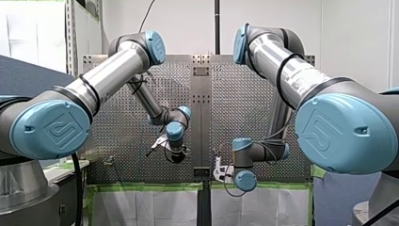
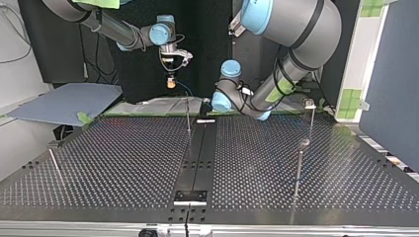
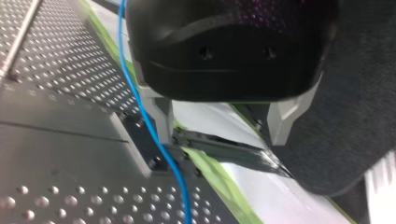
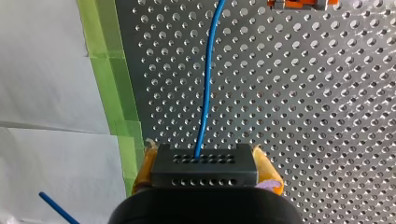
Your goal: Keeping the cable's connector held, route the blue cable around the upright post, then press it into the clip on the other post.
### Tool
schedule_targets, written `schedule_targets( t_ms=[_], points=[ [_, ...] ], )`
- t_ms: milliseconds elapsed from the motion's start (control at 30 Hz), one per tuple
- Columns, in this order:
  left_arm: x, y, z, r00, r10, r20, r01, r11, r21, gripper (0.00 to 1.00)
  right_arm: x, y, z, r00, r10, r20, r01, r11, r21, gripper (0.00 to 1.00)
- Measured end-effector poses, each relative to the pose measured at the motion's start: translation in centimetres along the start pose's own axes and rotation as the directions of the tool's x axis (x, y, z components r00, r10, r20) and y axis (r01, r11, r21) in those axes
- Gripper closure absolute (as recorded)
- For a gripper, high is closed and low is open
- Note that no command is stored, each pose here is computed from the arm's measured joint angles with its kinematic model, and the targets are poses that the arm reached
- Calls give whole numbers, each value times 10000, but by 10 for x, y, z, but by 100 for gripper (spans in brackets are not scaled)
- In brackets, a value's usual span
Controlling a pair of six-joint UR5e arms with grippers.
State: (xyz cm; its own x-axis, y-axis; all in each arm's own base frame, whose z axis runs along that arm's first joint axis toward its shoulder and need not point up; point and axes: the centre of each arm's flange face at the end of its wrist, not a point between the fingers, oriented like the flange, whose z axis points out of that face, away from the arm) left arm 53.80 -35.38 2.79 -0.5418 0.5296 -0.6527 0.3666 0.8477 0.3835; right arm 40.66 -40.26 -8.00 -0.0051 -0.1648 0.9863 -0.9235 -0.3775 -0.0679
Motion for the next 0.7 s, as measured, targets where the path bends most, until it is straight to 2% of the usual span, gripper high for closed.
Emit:
schedule_targets(
  t_ms=[233, 467, 700],
  points=[
    [-6, -12, 0, 9966, -690, 455, 660, 9957, 651, 0, 0, 0, 0, 10000, -51, 9, 51, 10000, 8, 100],
    [-9, -24, -2, 9900, -1258, 636, 1169, 9848, 1284, 0, 0, 0, 0, 10000, -50, 4, 50, 10000, 57, 100],
    [-13, -34, -4, 9824, -1654, 872, 1520, 9781, 1419, 0, 0, -1, 0, 10000, -50, 12, 50, 9999, 155, 100]
  ],
)
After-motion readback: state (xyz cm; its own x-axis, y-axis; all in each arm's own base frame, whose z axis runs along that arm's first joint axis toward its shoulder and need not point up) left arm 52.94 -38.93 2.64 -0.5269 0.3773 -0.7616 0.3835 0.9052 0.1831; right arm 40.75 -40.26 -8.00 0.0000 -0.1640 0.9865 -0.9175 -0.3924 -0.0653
